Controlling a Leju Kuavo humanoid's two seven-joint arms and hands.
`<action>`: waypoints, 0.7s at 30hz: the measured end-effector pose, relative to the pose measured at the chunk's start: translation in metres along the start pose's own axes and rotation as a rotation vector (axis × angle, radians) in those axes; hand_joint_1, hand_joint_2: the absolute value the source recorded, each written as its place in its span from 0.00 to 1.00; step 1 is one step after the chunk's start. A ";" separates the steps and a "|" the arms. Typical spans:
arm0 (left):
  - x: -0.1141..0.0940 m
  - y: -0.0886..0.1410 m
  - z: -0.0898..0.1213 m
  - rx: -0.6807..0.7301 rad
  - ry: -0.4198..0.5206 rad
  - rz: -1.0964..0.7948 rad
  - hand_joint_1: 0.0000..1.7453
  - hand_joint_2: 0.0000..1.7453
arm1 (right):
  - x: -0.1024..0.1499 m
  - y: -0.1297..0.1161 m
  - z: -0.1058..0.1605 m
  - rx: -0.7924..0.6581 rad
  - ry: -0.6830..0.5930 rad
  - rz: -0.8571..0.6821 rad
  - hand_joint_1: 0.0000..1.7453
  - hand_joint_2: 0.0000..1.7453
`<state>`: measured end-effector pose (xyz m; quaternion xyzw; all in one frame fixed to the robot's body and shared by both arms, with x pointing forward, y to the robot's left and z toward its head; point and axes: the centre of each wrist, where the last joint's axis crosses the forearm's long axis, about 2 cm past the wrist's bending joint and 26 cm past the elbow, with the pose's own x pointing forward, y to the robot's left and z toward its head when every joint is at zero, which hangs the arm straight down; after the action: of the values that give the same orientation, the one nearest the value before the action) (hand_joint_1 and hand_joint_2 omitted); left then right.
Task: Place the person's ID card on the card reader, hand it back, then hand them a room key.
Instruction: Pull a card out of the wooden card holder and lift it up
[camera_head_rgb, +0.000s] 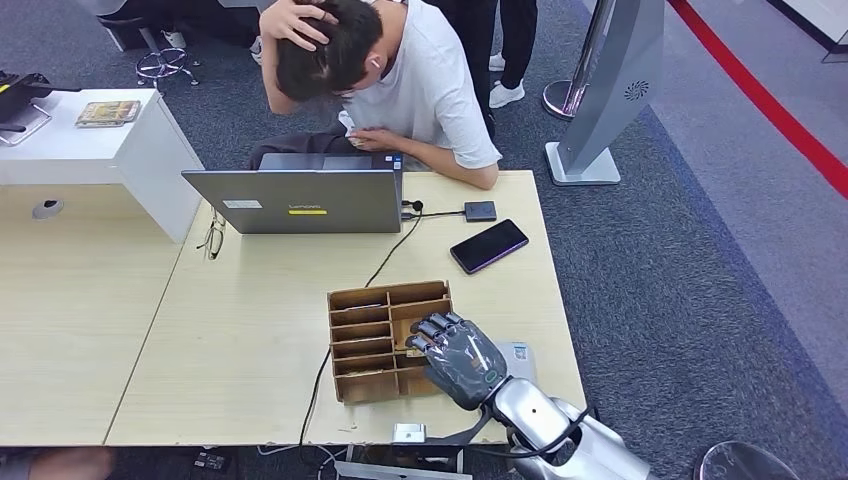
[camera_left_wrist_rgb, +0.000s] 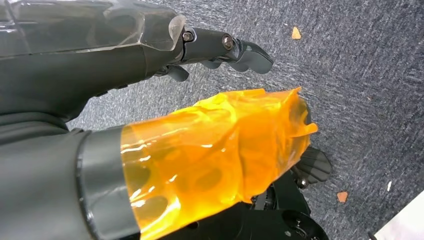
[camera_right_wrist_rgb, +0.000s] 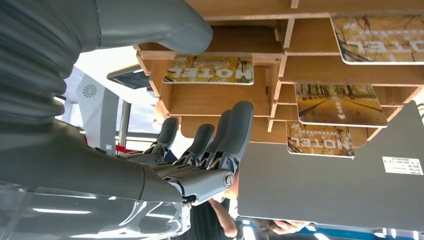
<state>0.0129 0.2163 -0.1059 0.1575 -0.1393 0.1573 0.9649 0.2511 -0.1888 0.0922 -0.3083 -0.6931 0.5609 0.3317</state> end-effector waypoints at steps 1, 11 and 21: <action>0.000 0.000 0.000 -0.002 -0.001 -0.001 0.00 0.00 | 0.000 0.000 -0.001 -0.001 0.000 0.000 0.41 1.00; -0.001 0.001 0.000 -0.015 -0.016 -0.028 0.00 0.00 | -0.001 -0.004 -0.008 -0.007 -0.002 0.004 0.43 1.00; -0.002 0.002 0.000 -0.029 -0.030 -0.055 0.00 0.00 | -0.001 -0.003 -0.011 0.005 0.002 0.006 0.45 1.00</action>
<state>0.0103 0.2178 -0.1063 0.1496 -0.1514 0.1262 0.9689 0.2607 -0.1839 0.0962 -0.3103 -0.6904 0.5633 0.3314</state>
